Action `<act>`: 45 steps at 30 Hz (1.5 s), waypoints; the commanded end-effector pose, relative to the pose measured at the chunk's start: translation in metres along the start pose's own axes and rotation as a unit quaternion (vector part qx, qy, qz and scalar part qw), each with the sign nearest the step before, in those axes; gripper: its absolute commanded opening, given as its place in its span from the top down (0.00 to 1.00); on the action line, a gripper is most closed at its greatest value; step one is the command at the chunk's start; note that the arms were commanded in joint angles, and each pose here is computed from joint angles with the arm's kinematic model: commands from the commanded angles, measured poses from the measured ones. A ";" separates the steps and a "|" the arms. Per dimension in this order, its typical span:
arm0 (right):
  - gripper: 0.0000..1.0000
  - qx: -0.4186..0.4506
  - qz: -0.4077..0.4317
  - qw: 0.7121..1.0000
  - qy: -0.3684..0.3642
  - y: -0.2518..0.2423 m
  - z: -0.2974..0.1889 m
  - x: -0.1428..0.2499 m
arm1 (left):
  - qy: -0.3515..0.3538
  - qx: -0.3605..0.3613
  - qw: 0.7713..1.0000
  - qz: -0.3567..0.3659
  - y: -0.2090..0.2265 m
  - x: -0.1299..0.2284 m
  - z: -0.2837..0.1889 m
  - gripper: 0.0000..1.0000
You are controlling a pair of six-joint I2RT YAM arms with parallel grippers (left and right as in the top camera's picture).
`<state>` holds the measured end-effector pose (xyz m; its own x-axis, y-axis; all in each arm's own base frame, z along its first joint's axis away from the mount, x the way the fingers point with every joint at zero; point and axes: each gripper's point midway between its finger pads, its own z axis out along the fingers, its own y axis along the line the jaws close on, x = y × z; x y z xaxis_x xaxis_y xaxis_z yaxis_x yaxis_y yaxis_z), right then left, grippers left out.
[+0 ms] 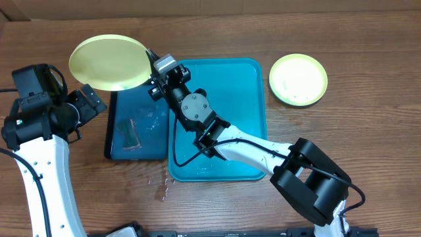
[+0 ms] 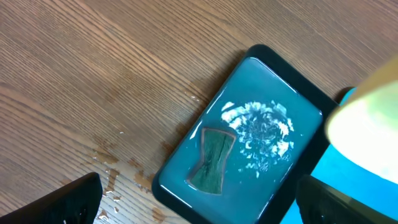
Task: Clean dirty plates on tray and stack at the side
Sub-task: 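Carry the yellow plate right over the teal tray toward the plate stack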
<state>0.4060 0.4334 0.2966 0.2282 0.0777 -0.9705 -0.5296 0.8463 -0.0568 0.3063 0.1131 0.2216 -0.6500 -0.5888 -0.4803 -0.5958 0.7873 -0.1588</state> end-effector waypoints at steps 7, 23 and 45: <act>0.96 0.023 -0.073 0.997 -0.011 -0.003 0.000 -0.017 | -0.002 0.003 1.000 -0.005 -0.002 -0.003 -0.001 0.00; 0.96 0.012 -0.123 0.992 -0.002 0.005 -0.001 -0.013 | -0.002 0.003 1.000 -0.005 -0.002 -0.003 -0.001 0.00; 0.96 0.072 0.148 0.960 0.227 -0.033 -0.019 0.106 | -0.002 0.003 1.000 -0.005 -0.002 -0.003 -0.001 0.00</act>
<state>0.4155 0.4167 0.1652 -0.3331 0.0027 -0.9429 -0.4407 0.8836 0.1583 0.3062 0.1130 0.2215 -0.6502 -0.5889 -0.4800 -0.5959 0.7873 -0.1587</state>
